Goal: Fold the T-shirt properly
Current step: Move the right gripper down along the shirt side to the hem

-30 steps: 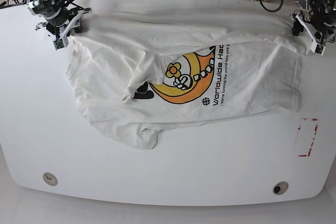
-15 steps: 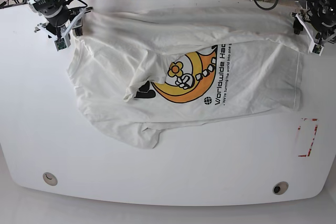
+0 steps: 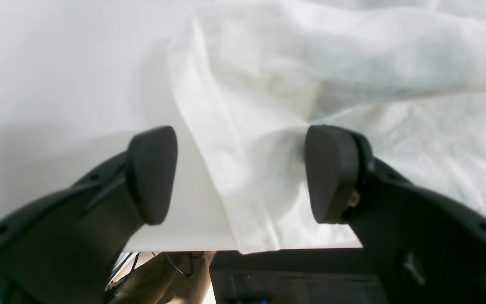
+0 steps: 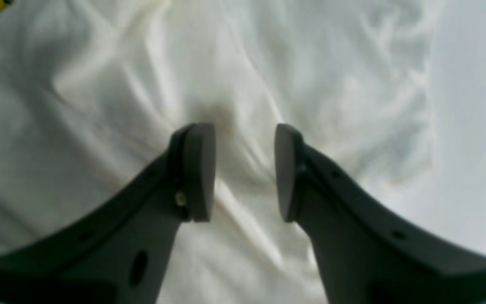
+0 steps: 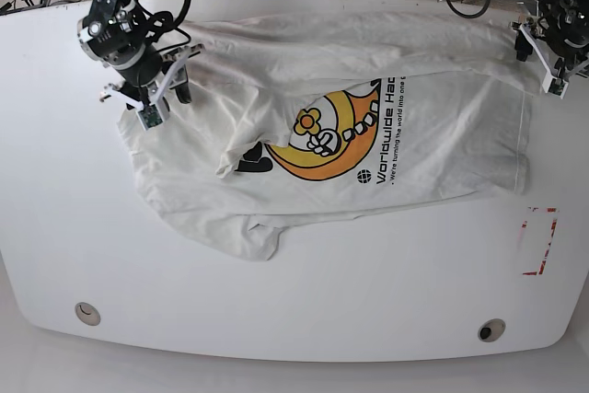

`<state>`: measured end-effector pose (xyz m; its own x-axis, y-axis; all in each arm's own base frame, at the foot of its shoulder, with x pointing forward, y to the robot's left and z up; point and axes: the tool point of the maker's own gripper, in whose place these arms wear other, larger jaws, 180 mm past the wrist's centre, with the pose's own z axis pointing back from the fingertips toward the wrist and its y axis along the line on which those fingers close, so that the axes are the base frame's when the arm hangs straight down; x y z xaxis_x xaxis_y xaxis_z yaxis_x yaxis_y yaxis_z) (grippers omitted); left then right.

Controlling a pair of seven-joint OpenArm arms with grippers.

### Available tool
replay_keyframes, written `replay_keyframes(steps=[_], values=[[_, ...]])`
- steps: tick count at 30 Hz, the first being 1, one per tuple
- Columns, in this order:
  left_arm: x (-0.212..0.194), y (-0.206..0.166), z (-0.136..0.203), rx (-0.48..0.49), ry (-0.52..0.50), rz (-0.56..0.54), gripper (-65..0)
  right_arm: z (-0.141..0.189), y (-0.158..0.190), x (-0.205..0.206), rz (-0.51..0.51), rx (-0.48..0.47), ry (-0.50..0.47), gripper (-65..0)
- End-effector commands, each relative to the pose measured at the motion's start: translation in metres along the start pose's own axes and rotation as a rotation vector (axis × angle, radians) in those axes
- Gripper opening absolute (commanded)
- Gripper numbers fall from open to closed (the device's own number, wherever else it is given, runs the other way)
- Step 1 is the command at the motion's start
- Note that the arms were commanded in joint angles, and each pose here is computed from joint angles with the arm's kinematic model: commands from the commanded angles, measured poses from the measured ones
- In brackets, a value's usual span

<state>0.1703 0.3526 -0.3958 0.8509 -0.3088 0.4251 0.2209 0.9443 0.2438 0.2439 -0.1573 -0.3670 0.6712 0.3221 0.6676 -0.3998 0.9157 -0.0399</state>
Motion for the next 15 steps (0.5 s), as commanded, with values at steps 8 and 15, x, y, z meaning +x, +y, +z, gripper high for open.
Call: replay_keyframes(steps=[8, 15], values=[[0.008, 0.01, 0.006, 0.029, -0.022, -0.012, -21.1, -0.048, 0.015, 0.03, 0.071, 0.058, 0.014, -42.5], [0.008, 0.01, 0.006, 0.032, -0.022, -0.013, -21.1, -0.068, 0.024, 0.056, 0.108, 0.103, -0.006, -42.5]])
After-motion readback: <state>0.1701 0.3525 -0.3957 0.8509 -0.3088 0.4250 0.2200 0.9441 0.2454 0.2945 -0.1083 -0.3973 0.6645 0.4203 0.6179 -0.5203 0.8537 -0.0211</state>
